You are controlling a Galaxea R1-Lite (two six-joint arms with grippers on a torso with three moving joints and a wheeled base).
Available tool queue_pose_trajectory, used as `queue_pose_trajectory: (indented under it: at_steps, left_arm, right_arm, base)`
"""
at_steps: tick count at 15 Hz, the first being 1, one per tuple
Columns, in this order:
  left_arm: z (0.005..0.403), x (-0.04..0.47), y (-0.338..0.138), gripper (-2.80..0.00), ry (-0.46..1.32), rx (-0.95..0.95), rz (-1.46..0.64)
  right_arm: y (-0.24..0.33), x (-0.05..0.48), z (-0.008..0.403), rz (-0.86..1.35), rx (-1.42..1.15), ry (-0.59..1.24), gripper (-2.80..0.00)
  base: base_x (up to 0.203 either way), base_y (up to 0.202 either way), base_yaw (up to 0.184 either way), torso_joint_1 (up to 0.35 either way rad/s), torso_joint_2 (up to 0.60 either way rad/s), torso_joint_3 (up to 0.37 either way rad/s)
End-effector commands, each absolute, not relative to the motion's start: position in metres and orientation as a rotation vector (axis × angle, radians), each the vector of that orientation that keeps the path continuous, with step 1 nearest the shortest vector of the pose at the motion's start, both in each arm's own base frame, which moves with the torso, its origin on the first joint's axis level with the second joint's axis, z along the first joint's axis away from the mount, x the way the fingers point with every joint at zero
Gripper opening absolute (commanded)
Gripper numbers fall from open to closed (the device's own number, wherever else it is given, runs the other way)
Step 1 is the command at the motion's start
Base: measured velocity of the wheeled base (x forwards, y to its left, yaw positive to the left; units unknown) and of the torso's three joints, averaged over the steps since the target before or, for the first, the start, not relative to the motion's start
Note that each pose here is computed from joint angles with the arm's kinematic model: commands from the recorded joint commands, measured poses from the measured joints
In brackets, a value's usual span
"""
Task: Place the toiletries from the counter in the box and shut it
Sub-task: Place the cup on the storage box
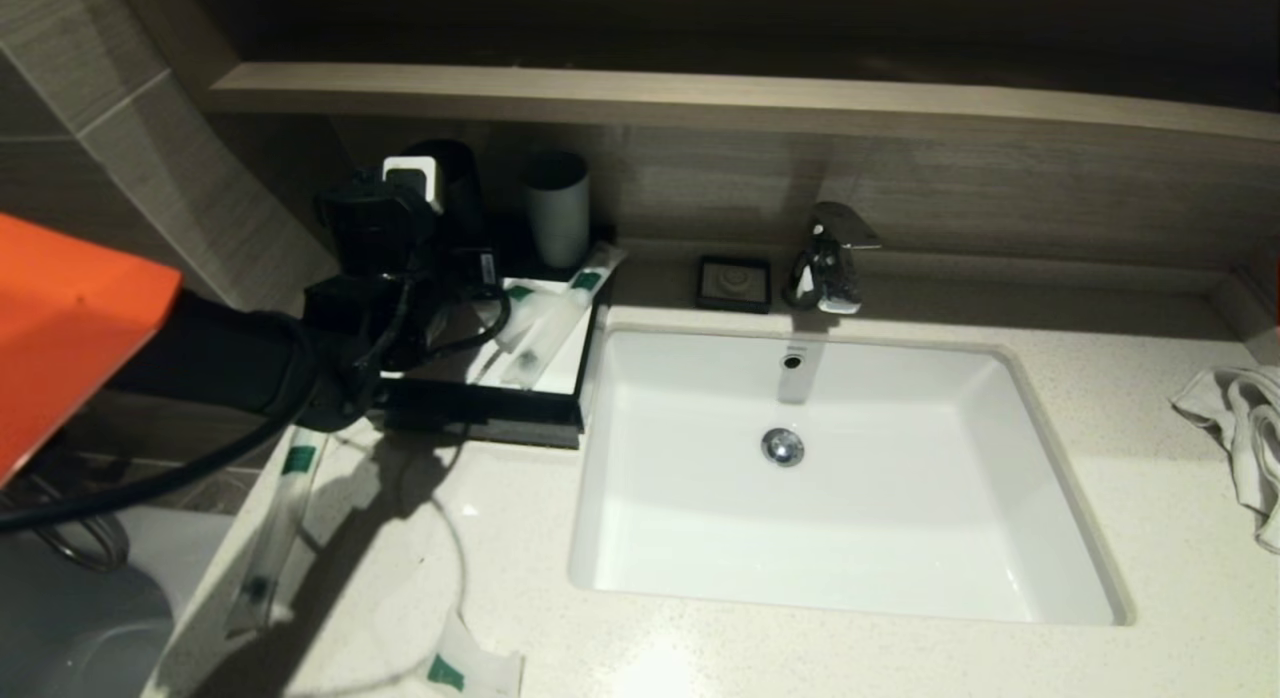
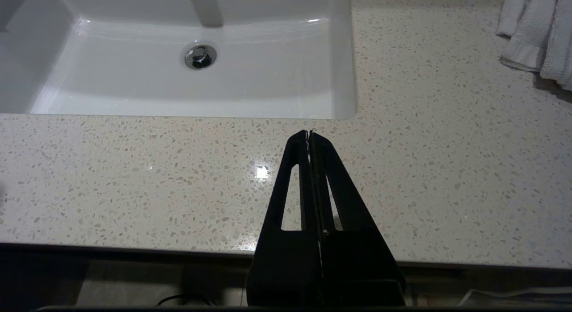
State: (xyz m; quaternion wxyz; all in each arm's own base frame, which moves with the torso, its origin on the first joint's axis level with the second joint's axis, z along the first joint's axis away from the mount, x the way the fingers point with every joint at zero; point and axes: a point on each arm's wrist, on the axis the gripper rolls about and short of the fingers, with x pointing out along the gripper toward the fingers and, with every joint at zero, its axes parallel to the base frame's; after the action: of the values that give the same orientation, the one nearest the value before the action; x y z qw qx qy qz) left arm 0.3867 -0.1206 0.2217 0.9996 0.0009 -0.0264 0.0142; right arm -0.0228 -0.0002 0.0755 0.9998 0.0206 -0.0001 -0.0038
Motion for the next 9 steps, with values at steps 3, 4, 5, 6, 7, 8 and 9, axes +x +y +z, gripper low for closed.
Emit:
queue_pose_trajectory:
  at_steps: [3, 4, 5, 6, 7, 8, 9]
  left_arm:
    - [0.22, 0.398, -0.121, -2.8, -0.066, -0.001, 0.038]
    - [0.219, 0.4, -0.121, -2.8, -0.064, -0.001, 0.039]
    - [0.219, 0.402, -0.12, -2.8, -0.065, 0.0, 0.043]
    - [0.221, 0.404, -0.12, -2.8, -0.07, -0.001, 0.044]
    - [0.22, 0.405, -0.119, -2.8, -0.071, -0.001, 0.046]
    - [0.22, 0.406, -0.119, -2.8, -0.069, -0.002, 0.047]
    - [0.219, 0.407, -0.119, -2.8, -0.069, -0.001, 0.047]
  right_arm:
    - [0.0, -0.023, 0.075, -0.008, 0.041, 0.0, -2.8]
    - [0.0, -0.023, 0.075, -0.009, 0.041, 0.0, -2.8]
    - [0.0, -0.023, 0.075, -0.008, 0.041, 0.0, -2.8]
    - [0.0, -0.023, 0.075, -0.008, 0.041, 0.0, -2.8]
    - [0.0, -0.023, 0.075, -0.008, 0.04, 0.0, -2.8]
    - [0.0, -0.023, 0.075, -0.008, 0.041, 0.0, -2.8]
    - [0.0, -0.023, 0.075, -0.008, 0.041, 0.0, -2.8]
  base:
    - [0.0, 0.0, 0.0, 0.0, 0.0, 0.0]
    - [0.0, 0.0, 0.0, 0.0, 0.0, 0.0]
    - [0.0, 0.0, 0.0, 0.0, 0.0, 0.0]
    - [0.0, 0.0, 0.0, 0.0, 0.0, 0.0]
    - [0.0, 0.0, 0.0, 0.0, 0.0, 0.0]
    - [0.0, 0.0, 0.0, 0.0, 0.0, 0.0]
    - [0.0, 0.0, 0.0, 0.0, 0.0, 0.0]
